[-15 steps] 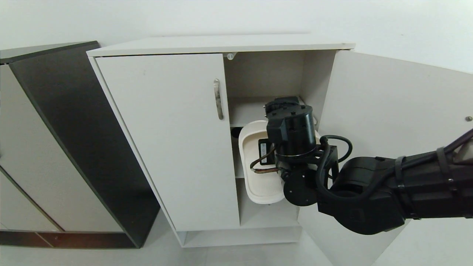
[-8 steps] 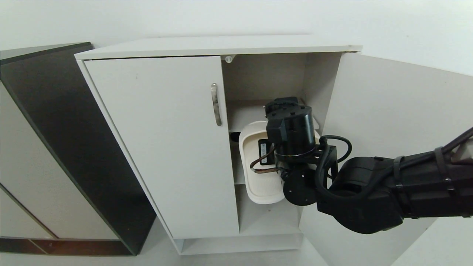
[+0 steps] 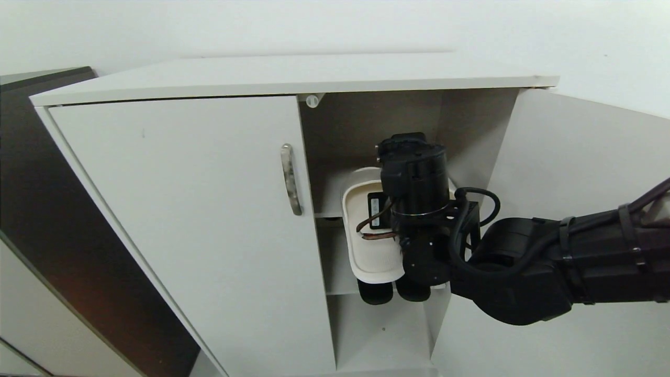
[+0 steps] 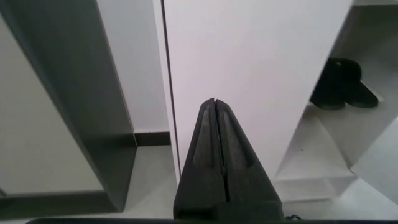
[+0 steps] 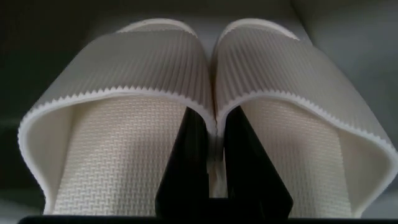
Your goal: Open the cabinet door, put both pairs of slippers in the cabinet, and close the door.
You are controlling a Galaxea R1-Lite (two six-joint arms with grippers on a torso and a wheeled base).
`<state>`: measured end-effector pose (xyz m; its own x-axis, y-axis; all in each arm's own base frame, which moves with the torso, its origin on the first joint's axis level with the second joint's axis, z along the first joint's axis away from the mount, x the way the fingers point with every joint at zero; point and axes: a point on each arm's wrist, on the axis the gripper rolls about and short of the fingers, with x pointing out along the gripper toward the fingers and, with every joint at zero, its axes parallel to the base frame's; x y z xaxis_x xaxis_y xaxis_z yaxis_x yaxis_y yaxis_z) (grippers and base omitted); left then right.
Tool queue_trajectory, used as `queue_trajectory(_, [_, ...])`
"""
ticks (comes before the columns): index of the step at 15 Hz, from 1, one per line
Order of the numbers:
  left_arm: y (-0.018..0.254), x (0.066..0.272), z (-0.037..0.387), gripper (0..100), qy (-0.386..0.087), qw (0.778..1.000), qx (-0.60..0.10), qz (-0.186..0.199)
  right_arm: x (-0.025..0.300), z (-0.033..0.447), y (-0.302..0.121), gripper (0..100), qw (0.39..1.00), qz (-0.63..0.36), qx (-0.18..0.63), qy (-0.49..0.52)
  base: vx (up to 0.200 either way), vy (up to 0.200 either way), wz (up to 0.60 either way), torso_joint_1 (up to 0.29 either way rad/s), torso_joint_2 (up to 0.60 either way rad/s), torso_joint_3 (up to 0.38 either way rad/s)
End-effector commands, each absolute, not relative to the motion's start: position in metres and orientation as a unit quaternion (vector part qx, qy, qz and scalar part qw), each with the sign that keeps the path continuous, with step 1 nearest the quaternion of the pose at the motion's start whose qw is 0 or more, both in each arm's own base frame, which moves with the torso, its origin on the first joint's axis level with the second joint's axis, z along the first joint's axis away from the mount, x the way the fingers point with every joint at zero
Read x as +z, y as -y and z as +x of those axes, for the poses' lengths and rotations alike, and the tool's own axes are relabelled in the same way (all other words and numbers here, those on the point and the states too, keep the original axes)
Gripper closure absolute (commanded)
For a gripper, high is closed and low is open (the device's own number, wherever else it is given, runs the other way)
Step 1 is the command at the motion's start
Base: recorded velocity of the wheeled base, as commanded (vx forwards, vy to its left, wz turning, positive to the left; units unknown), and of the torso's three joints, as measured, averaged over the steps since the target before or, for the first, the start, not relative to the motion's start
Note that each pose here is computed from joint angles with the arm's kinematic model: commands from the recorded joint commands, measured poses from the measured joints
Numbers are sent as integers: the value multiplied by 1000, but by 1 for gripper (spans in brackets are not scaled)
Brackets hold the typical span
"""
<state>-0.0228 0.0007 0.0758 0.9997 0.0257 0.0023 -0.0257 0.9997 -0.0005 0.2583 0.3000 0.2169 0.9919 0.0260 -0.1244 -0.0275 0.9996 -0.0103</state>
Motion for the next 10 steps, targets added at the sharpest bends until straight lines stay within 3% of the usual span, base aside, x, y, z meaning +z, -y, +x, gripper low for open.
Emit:
queue_trajectory(1, [-1,76,-23,100,1,1000,13,0,217,260,-299,100,998,-5,11,-62,200,0,0,-2,7,12])
queue_trajectory(2, [-1,76,-23,100,1,1000,13,-1,217,261,-298,100,998,-5,9,-62,200,0,0,12,7,2])
queue_trajectory(10, [-1,76,-23,100,1,1000,14,-1,206,277,-297,100,996,-4,49,-75,0,0,0,0,0,0])
